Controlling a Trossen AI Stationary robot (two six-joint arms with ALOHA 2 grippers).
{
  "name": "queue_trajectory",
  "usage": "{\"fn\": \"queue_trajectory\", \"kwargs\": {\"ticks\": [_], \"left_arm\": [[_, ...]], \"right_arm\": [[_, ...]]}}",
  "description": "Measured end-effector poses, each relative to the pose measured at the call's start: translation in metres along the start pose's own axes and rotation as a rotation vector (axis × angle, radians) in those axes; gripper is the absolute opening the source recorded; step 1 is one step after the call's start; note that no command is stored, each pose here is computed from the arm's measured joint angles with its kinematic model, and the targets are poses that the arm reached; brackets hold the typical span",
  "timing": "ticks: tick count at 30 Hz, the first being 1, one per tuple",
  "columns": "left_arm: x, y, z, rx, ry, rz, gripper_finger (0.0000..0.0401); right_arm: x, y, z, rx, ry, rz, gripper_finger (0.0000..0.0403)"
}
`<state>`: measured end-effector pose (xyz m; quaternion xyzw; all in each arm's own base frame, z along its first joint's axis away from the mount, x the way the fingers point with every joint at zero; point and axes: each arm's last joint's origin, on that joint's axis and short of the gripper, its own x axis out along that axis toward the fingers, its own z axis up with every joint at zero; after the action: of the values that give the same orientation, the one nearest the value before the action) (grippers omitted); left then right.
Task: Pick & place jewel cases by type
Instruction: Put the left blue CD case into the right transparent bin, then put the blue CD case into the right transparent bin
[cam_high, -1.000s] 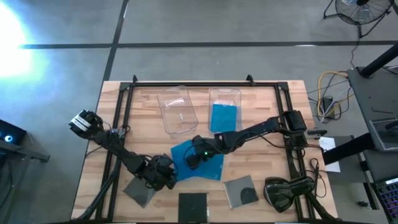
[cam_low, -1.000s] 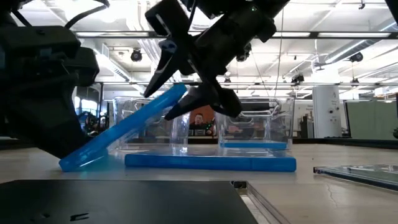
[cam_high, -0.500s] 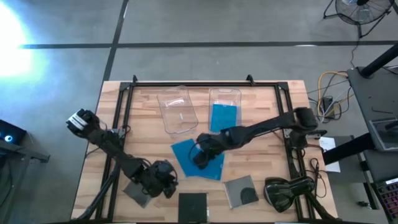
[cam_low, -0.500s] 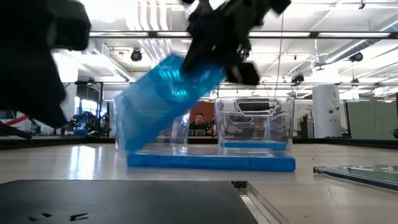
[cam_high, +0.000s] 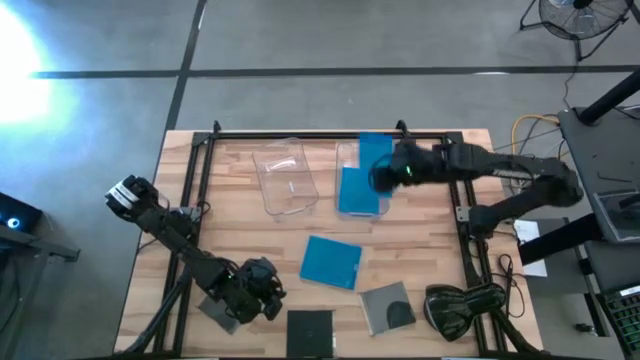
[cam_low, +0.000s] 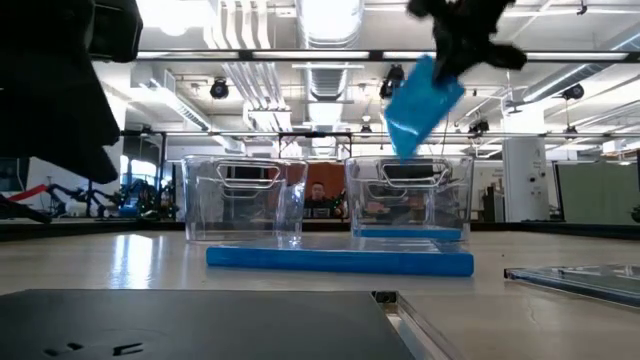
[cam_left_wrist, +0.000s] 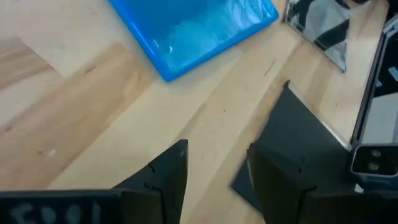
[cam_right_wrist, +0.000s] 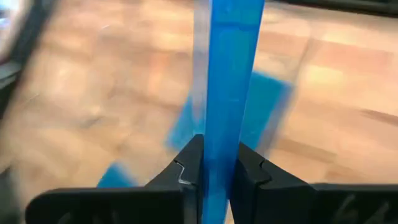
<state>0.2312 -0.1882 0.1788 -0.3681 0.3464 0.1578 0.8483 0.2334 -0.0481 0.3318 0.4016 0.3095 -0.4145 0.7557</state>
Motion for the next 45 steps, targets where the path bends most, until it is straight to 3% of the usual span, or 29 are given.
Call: {"fn": "queue_trajectory", "kwargs": {"ticks": [2,5,8,15,20,25,33,36,39,42,45], "left_arm": [[0.000,0.000,0.001,0.000,-0.019,0.005,0.0147],[0.000,0.001,0.002,-0.004,-0.047,0.010,0.0147],[0.000,0.001,0.003,-0.018,-0.052,0.010,0.0147],[-0.001,0.000,0.005,-0.092,-0.053,0.003,0.0147],[-0.001,0.000,0.005,-0.113,-0.066,0.004,0.0147],[-0.001,0.000,0.005,-0.114,-0.075,0.006,0.0147],[-0.001,0.001,0.005,-0.083,-0.075,0.008,0.0147],[-0.001,0.001,0.006,-0.062,-0.076,0.010,0.0147],[-0.001,0.001,0.006,-0.058,-0.077,0.012,0.0147],[0.001,0.002,0.008,-0.065,-0.081,0.018,0.0147],[0.006,0.005,0.014,-0.069,-0.093,0.040,0.0147]], "right_arm": [[0.012,-0.016,0.012,0.070,0.017,0.014,0.0032],[0.032,-0.031,0.027,0.160,0.065,0.132,0.0037],[0.064,-0.040,0.026,0.206,0.165,0.170,0.0042],[0.113,-0.045,0.007,0.192,0.436,0.184,0.0046],[0.122,-0.043,0.007,0.154,0.449,0.165,0.0063],[0.107,-0.039,0.017,0.065,0.395,0.124,0.0100],[0.063,-0.042,0.029,-0.163,0.378,-0.217,0.0159],[0.042,-0.037,0.030,-0.271,0.336,-0.287,0.0172],[0.021,-0.027,0.021,-0.365,0.316,-0.252,0.0179],[0.012,-0.016,0.000,-0.438,0.431,-0.100,0.0181],[0.016,-0.007,-0.033,-0.469,0.564,-0.051,0.0179]]}}
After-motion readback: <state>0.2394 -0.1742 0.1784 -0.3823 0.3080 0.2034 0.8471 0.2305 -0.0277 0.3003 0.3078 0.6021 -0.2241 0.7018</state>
